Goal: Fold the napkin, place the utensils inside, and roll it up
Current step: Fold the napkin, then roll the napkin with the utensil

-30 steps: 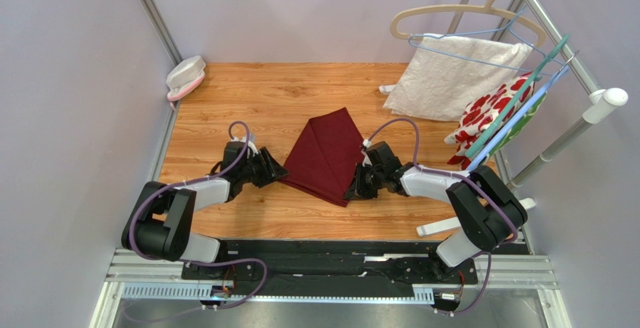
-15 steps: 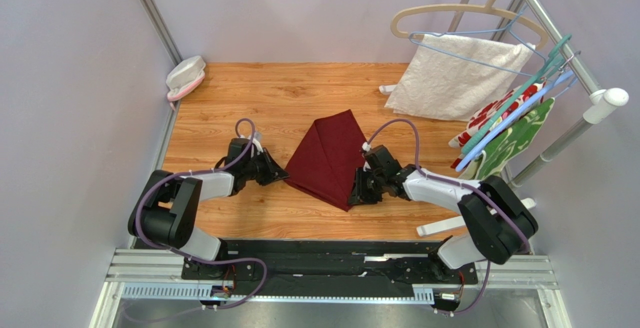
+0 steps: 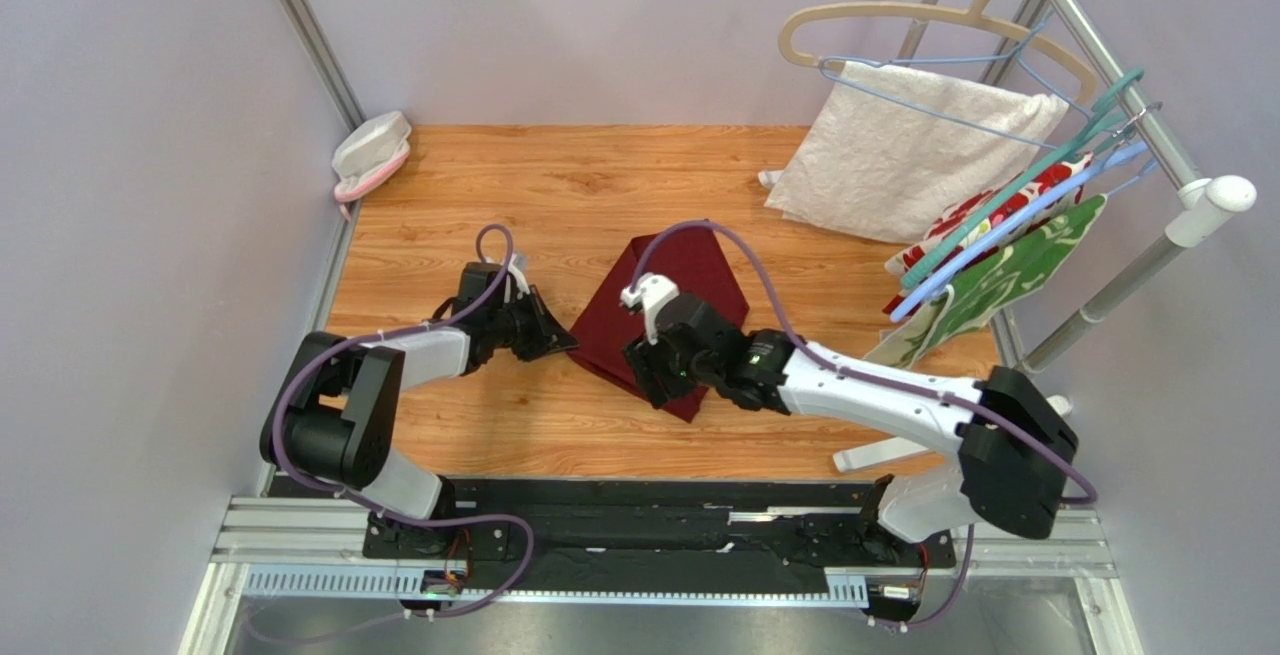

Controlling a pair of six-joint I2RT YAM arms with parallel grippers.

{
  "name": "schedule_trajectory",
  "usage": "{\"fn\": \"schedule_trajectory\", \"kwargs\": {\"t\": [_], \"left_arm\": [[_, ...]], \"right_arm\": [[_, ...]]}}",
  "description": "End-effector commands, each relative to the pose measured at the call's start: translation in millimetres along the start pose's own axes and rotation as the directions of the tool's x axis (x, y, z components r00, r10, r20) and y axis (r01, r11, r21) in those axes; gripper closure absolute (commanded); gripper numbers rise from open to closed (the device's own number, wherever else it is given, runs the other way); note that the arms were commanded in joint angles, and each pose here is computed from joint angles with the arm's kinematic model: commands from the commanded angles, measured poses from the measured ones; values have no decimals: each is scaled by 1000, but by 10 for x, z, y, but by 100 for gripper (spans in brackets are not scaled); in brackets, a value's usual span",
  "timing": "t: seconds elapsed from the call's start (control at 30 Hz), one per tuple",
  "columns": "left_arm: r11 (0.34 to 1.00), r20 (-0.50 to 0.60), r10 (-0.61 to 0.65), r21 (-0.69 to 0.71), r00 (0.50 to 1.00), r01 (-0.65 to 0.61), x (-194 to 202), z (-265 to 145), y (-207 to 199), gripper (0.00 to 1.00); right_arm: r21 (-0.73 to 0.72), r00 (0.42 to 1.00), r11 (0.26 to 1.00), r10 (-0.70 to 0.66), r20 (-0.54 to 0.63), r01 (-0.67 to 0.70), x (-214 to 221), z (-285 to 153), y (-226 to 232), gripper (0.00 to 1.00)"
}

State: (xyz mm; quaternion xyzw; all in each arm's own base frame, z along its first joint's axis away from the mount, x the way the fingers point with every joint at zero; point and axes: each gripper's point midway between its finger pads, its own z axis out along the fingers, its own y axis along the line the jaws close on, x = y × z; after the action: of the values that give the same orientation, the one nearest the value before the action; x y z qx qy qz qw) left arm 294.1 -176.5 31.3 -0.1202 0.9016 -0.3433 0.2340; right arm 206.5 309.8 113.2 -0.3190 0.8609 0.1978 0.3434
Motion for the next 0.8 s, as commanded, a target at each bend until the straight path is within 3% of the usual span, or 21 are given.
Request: {"fn": "schedule_trajectory", "kwargs": {"t": [0.0,0.17,0.43,0.77], "left_arm": [[999,-9,33,22,999,-33,-52,7,-76,100],[999,-20,31,23,999,-31,-29,13,-73,100],[999,-25,39,29,999,-38,-43,10,-94,100],[999,-31,42,32,999,-41,-51,19,-107,100]], "right_arm": [[82,962,959,-273,21,271,-92,269,95,39],[109,910,904,-414,-13,413,42,469,195,41],[168,848,832,-525,-75,529,234,672,155,45],[227,768,733,-605,-213,641,491,842,-15,63]]}}
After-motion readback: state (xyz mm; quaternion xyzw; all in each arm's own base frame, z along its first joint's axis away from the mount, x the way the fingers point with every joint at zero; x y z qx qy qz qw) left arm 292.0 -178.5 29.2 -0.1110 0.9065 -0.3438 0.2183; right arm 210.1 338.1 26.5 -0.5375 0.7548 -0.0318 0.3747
